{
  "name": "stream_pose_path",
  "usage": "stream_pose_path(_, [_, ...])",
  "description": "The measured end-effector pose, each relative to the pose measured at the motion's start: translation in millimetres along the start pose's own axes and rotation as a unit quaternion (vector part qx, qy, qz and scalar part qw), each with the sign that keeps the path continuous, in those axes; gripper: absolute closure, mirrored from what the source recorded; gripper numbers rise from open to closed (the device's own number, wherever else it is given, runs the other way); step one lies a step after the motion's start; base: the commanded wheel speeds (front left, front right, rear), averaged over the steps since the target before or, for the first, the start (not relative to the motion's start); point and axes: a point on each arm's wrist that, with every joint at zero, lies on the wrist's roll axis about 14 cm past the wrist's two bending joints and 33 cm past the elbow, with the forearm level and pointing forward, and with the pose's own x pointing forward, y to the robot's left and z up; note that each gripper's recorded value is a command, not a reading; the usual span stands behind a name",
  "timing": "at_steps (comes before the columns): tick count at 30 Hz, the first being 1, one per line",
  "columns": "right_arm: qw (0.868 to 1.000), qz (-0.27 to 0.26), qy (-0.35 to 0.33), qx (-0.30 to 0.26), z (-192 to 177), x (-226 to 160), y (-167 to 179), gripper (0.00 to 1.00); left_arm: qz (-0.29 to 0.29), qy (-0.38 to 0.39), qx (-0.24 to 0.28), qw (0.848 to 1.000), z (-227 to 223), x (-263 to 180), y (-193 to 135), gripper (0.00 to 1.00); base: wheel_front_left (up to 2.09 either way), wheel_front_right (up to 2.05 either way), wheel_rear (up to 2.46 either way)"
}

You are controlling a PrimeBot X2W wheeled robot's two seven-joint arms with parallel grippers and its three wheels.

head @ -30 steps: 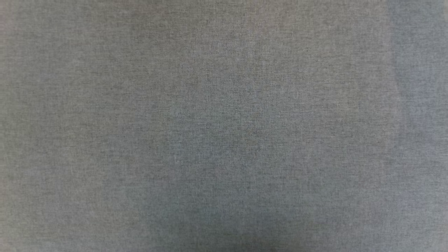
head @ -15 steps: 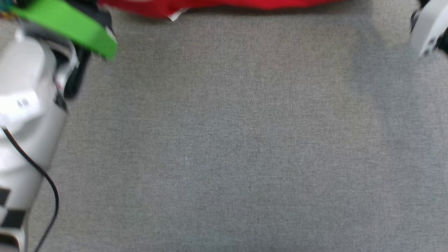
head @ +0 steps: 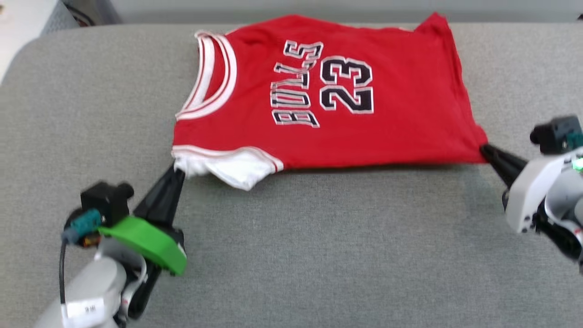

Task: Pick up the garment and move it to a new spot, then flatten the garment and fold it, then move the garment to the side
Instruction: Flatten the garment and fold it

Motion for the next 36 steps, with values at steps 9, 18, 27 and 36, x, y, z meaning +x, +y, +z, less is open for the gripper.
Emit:
stream_pose_path(9, [0.998, -0.019, 0.022, 0.059, -58, -57, 14, 1.00, 0.049, 0.047, -0.066, 0.996, -40, -70, -10, 1.00, 0.00, 0.00, 0.00])
stream_pose_path(18, [0.994, -0.026, 0.034, 0.097, -95, -103, 35, 1.00, 0.070, 0.100, -0.116, 0.986, -83, -134, -36, 1.00, 0.00, 0.00, 0.00])
stream_pose_path(27, [0.992, -0.039, 0.045, 0.111, -113, -134, 42, 1.00, 0.079, 0.127, -0.130, 0.980, -102, -165, -46, 1.00, 0.00, 0.00, 0.00])
stream_pose_path(36, [0.993, -0.044, 0.018, 0.104, -88, -129, 42, 1.00, 0.033, 0.109, -0.084, 0.990, -82, -140, -51, 1.00, 0.00, 0.00, 0.00])
